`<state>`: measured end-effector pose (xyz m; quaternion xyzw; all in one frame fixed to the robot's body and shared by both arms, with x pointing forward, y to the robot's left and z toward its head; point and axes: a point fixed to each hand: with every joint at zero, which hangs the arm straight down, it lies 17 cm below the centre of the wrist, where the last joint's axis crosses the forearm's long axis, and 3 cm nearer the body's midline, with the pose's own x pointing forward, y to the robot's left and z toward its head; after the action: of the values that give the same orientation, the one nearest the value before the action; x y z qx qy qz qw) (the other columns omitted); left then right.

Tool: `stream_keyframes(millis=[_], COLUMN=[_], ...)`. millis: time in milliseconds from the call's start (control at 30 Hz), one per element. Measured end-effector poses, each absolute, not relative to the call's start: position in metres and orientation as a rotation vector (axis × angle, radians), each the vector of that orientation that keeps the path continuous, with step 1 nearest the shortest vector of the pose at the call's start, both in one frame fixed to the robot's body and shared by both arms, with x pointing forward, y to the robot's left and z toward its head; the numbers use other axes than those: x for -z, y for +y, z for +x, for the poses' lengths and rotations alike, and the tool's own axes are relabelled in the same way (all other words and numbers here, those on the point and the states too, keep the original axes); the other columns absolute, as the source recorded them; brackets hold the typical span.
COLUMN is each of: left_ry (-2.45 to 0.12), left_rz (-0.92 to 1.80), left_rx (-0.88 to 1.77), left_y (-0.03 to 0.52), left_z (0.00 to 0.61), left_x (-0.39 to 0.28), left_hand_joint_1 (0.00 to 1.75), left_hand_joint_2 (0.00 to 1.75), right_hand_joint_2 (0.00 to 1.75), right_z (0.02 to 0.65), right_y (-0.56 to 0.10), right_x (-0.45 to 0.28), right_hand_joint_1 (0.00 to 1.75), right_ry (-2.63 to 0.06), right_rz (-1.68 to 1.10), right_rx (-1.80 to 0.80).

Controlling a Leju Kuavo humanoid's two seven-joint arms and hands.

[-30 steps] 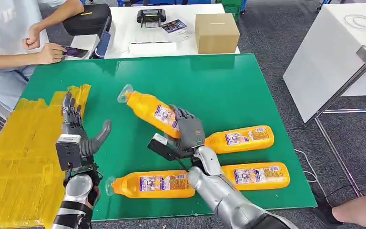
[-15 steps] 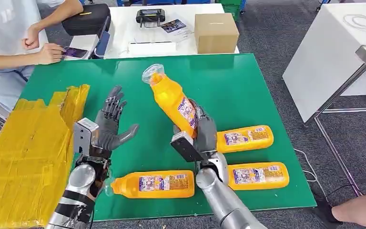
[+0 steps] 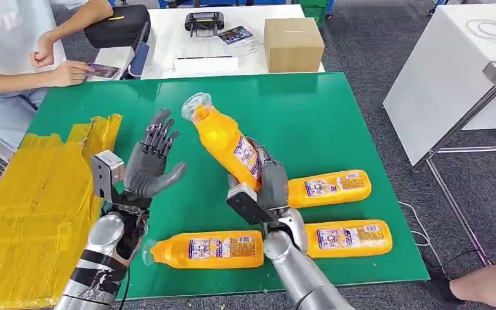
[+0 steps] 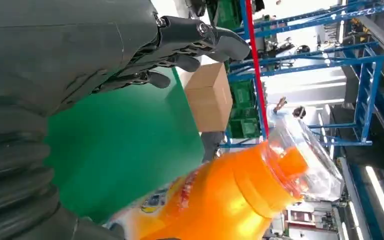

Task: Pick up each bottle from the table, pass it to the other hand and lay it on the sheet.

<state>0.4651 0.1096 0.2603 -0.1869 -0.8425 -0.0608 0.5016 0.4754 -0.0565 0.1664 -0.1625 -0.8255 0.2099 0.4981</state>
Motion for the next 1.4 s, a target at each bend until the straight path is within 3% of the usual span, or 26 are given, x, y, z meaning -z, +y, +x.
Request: stream_keyframes(millis=[867, 900, 933, 967, 1400], left_ry=[-1.979, -1.977, -1.976, -1.977, -1.981], left_rz=[-0.565, -0.565, -0.567, -0.568, -0.558], left_rx=[0.25, 0.251, 0.251, 0.248, 0.175], left_y=[0.075, 0.074, 0.074, 0.074, 0.084], left_z=[0.459, 0.459, 0.459, 0.459, 0.464], left_x=[-0.251, -0.25, -0.25, -0.25, -0.252], left_hand_joint_1=[0.0, 0.14, 0.14, 1.71, 1.75], left_hand_joint_2=[1.75, 1.75, 1.75, 1.75, 1.75], right_hand_joint_2=[1.75, 1.75, 1.75, 1.75, 1.75], right_z=[0.457, 0.457, 0.457, 0.456, 0.458], right_y=[0.002, 0.002, 0.003, 0.004, 0.011], right_x=[-0.164, -0.164, -0.163, -0.163, -0.162], right_hand_joint_1=[1.69, 1.73, 1.73, 1.71, 1.71], right_ry=[-2.045, -2.046, -2.047, -2.047, -2.044], right_rz=[-0.436, -0.44, -0.443, -0.445, -0.45], right_rx=[-0.723, -0.729, -0.736, -0.742, -0.77])
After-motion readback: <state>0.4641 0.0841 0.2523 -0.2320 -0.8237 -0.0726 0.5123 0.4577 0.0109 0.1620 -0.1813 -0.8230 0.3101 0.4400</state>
